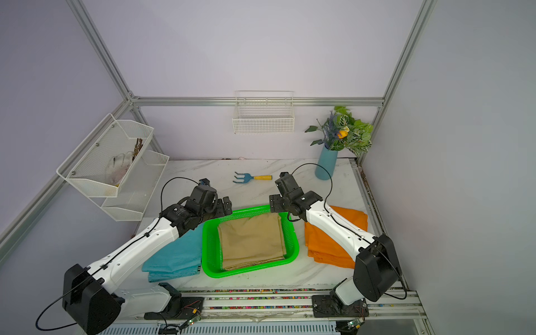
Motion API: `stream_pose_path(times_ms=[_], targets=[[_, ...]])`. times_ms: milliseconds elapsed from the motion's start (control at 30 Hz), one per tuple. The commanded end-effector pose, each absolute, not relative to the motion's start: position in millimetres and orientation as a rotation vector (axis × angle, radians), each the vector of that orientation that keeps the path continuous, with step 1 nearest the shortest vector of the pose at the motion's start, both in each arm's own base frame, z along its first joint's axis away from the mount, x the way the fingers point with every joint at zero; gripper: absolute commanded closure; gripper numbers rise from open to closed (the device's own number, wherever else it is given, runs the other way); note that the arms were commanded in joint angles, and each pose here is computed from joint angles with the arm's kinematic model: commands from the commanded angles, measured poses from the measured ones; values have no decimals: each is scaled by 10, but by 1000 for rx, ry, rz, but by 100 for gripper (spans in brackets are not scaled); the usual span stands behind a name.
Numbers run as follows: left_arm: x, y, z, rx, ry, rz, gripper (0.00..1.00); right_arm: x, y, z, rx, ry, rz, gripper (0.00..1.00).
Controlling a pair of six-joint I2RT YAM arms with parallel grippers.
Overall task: Put the folded long pants in the basket
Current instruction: Move the basket to the center of the board.
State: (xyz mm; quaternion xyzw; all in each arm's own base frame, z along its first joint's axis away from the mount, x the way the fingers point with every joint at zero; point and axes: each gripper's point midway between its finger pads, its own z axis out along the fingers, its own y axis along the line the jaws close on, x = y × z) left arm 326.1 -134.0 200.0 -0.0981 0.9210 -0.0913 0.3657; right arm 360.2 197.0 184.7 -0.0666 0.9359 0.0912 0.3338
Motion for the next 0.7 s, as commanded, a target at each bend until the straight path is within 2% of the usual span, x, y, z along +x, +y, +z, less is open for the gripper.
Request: stream_pose_path(times_ms=[0, 100, 200, 367, 433, 533, 600, 667], targets=[[2997, -1033, 1763, -245, 2463, -77, 0, 3431, 1632, 1602, -274, 2546, 35, 18], [2754, -920, 1501, -282, 2529, -59, 1, 3333, 1586, 1460, -278, 2593, 56, 20], [2538, -882, 1260, -329, 2586, -89, 6, 3233, 1603, 1322, -252, 2637, 113, 25], [2390, -867, 1006, -377, 2633, -111, 13, 3108, 1756, 1038, -218, 2703, 272, 46], [2414, -891, 969, -376, 2633, -121, 23, 3121, 1797, 952, -207, 2715, 299, 55], [2490, -939, 918, -369, 2636, -123, 44, 3222, 1827, 870, -183, 2732, 290, 70], [2565, -995, 894, -352, 2643, -131, 61, 3301, 1845, 884, -168, 2726, 282, 73], [2653, -1053, 871, -337, 2655, -131, 84, 3398, 1860, 922, -149, 2713, 273, 78]])
